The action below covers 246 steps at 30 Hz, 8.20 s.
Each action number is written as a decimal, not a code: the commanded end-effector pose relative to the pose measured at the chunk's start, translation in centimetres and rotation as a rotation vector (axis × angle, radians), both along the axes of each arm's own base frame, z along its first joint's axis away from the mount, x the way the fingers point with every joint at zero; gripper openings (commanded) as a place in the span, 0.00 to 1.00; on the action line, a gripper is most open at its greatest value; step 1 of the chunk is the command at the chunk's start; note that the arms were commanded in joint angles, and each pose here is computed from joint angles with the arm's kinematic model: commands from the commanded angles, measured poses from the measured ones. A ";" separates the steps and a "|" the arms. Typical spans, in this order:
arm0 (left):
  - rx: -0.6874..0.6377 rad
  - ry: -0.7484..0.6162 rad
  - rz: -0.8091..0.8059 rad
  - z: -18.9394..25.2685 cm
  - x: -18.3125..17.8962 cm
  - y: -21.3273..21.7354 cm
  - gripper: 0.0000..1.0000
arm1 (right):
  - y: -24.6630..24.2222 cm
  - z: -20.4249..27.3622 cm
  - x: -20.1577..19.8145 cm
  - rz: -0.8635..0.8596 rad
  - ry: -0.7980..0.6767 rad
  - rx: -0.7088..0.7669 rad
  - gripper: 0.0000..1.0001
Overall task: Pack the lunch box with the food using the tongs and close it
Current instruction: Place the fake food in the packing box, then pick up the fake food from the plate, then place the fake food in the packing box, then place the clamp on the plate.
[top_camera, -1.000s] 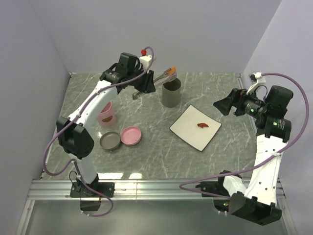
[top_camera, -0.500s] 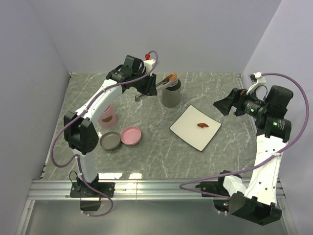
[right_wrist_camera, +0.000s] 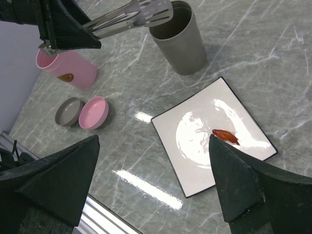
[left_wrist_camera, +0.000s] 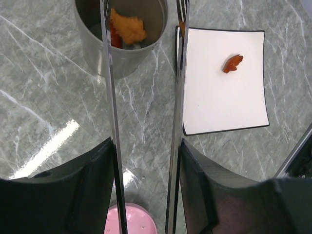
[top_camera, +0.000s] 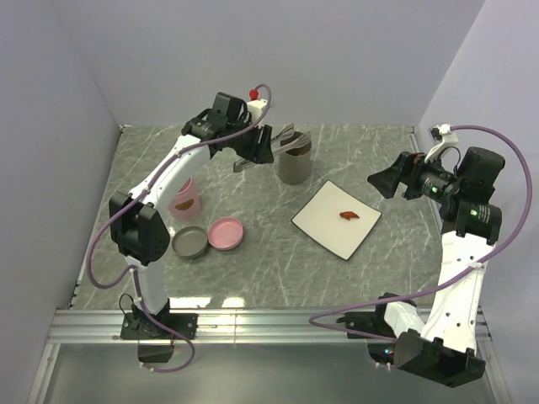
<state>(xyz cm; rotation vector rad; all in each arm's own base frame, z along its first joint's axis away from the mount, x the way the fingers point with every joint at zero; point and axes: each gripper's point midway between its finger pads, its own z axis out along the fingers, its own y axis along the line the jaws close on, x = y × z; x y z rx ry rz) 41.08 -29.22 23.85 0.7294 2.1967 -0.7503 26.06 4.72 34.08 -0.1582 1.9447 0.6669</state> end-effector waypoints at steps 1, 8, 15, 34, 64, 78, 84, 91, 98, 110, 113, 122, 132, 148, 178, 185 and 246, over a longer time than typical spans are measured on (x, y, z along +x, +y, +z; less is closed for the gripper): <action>-0.070 -0.104 -0.043 4.9 -0.3 -0.6 0.56 | -0.1 0.8 0.0 0.001 -0.033 -0.007 1.00; -0.093 -0.137 -0.307 6.0 -5.0 -3.9 0.56 | 0.1 1.7 0.0 0.014 -0.052 0.007 1.00; -0.014 -0.088 -0.528 1.1 -11.0 -8.3 0.56 | -0.2 1.9 0.2 0.002 -0.054 -0.008 1.00; 0.160 -0.005 -0.588 -9.1 -12.7 -12.4 0.52 | -0.1 2.2 0.2 0.010 -0.059 0.008 1.00; 0.255 -0.049 -0.542 -13.5 -10.1 -14.6 0.48 | -0.2 1.6 0.4 0.013 -0.052 0.011 1.00; 0.218 -0.074 -0.509 -10.8 -10.3 -14.0 0.26 | -0.2 1.4 0.5 0.009 -0.051 0.013 1.00; 0.185 -0.098 -0.471 -8.3 -10.2 -13.0 0.24 | -0.2 1.6 0.4 0.011 -0.052 0.012 1.00; 0.150 -0.140 -0.441 -4.9 -10.1 -11.6 0.23 | -0.3 1.4 0.5 0.007 -0.046 0.015 1.00; 0.074 -0.173 -0.378 -0.4 -8.3 -9.9 0.23 | -0.3 1.5 0.5 0.008 -0.044 0.010 1.00; -0.026 -0.230 -0.167 6.8 -1.7 -2.3 0.25 | -0.3 1.5 0.6 0.012 -0.043 0.017 1.00; -0.019 -0.222 -0.133 6.2 -0.5 -1.1 0.25 | -0.3 1.4 0.7 0.011 -0.040 0.017 1.00; 0.027 -0.177 -0.111 3.2 1.0 0.2 0.26 | -0.2 1.4 0.4 0.007 -0.042 0.014 1.00; 0.069 -0.143 -0.106 1.1 1.2 0.9 0.27 | -0.2 1.6 0.4 0.011 -0.043 0.016 1.00; 0.093 -0.125 -0.092 0.2 1.7 1.0 0.36 | -0.2 1.6 0.4 0.009 -0.043 0.013 1.00; -0.148 -0.234 -0.201 7.6 -5.4 -8.3 0.49 | -1.3 3.0 0.8 -0.056 -0.050 0.072 1.00; -0.181 -0.238 -0.122 4.8 -6.5 -13.1 0.49 | -4.2 4.5 0.8 -0.194 -0.087 0.128 1.00; 0.098 0.014 -0.181 -18.0 -10.1 -21.1 0.73 | -5.1 3.9 1.2 -0.199 -0.083 0.134 1.00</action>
